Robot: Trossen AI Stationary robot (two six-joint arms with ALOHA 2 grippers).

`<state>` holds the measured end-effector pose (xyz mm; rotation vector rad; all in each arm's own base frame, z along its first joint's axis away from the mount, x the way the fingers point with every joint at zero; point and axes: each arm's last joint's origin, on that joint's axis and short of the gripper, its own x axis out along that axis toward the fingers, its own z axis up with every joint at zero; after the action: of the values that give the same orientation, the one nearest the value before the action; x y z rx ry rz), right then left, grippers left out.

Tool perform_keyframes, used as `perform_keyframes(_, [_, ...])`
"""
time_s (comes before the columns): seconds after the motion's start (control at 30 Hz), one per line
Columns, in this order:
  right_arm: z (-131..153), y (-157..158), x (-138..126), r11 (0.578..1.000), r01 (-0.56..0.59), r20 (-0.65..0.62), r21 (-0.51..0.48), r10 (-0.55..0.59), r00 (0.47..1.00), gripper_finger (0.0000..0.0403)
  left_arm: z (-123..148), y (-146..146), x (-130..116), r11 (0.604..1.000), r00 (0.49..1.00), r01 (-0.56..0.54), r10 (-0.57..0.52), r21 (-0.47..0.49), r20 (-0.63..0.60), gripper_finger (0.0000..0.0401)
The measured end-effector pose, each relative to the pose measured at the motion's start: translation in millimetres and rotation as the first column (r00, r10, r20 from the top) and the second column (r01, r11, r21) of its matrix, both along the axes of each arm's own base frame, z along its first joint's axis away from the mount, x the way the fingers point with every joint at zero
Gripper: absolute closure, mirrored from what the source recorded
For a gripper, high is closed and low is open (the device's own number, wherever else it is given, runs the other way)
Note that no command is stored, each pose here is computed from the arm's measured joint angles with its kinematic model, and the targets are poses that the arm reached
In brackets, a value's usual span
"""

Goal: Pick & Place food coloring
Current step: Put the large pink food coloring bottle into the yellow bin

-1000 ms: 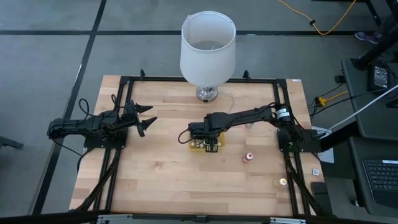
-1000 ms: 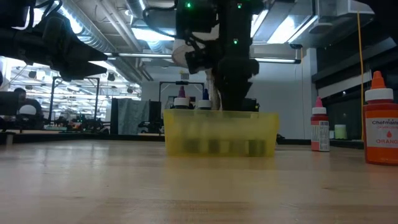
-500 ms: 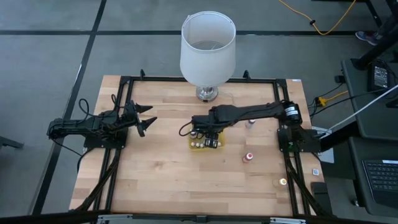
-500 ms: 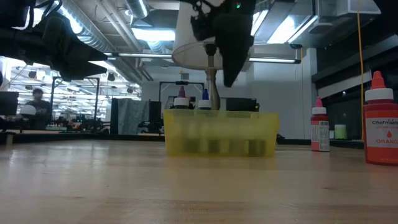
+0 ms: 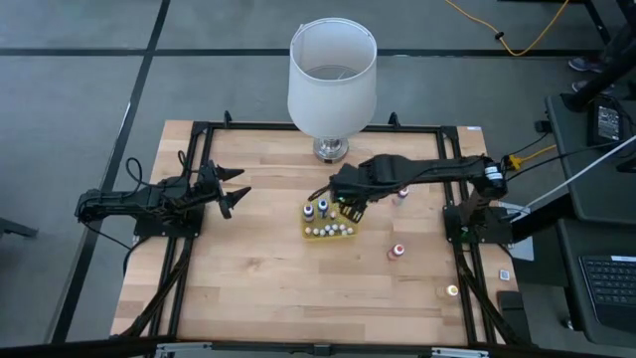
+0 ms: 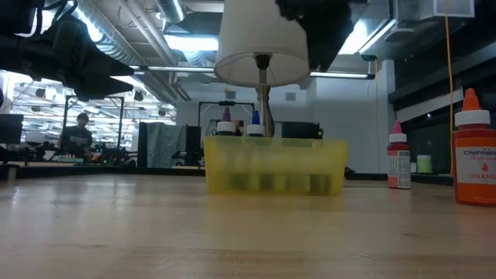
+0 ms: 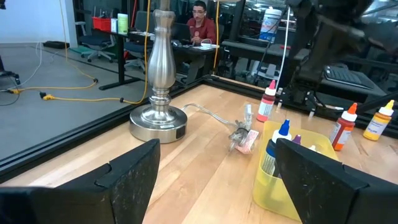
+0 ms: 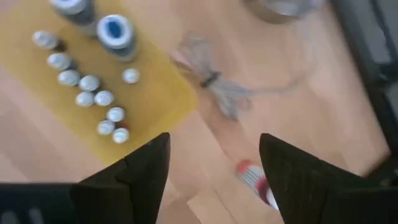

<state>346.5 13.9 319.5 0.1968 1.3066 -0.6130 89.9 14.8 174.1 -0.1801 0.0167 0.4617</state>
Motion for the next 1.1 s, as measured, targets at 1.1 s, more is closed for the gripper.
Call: perform_keyframes(1.1, [-58, -35, -138, 0.837, 0.546, 0.096, 0.039, -0.547, 0.832, 0.0128, 0, 0, 0, 1.0, 1.0, 0.0, 0.0, 0.0, 0.0, 0.0089])
